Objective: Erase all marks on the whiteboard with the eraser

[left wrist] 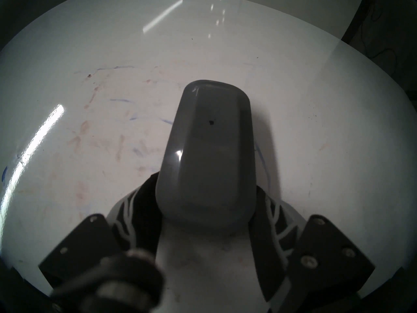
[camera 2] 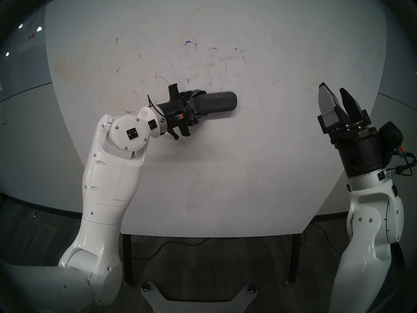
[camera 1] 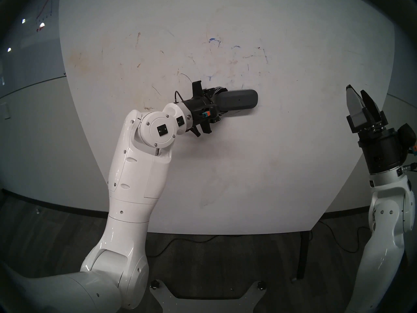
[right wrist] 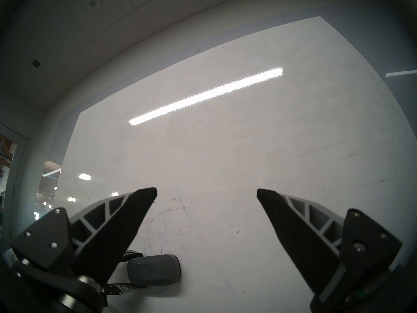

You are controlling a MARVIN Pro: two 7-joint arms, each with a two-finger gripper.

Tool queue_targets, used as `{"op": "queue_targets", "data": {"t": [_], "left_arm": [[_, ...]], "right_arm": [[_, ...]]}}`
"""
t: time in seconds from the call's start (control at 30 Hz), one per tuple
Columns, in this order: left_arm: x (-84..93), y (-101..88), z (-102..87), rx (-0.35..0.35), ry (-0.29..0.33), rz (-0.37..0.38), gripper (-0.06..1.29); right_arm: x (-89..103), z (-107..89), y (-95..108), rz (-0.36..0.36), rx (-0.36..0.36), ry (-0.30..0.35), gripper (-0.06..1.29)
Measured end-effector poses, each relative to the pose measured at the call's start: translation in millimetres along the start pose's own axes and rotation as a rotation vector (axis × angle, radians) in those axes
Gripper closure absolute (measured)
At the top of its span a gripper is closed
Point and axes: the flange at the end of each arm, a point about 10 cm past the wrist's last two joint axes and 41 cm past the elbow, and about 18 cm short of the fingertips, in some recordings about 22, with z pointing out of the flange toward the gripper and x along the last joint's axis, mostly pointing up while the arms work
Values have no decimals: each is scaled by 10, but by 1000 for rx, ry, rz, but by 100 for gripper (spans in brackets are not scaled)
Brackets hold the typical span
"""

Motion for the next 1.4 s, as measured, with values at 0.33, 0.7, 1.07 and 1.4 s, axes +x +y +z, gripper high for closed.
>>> {"op": "queue_targets", "data": {"t": [0.33, 0.7, 1.07, 1.4], "left_arm": [[-42, 115, -10, -2, -2, -9, 58], [-91, 268, -32, -6, -7, 4, 58], [-136, 423, -64, -18, -23, 11, 58], [-168, 543, -93, -23, -39, 17, 58]], "right_arm": [[21, -22, 28, -8, -11, 3, 2], [40, -42, 51, -14, -18, 6, 2], [55, -56, 61, -16, -19, 10, 2], [60, -62, 64, -13, -18, 13, 2]]}}
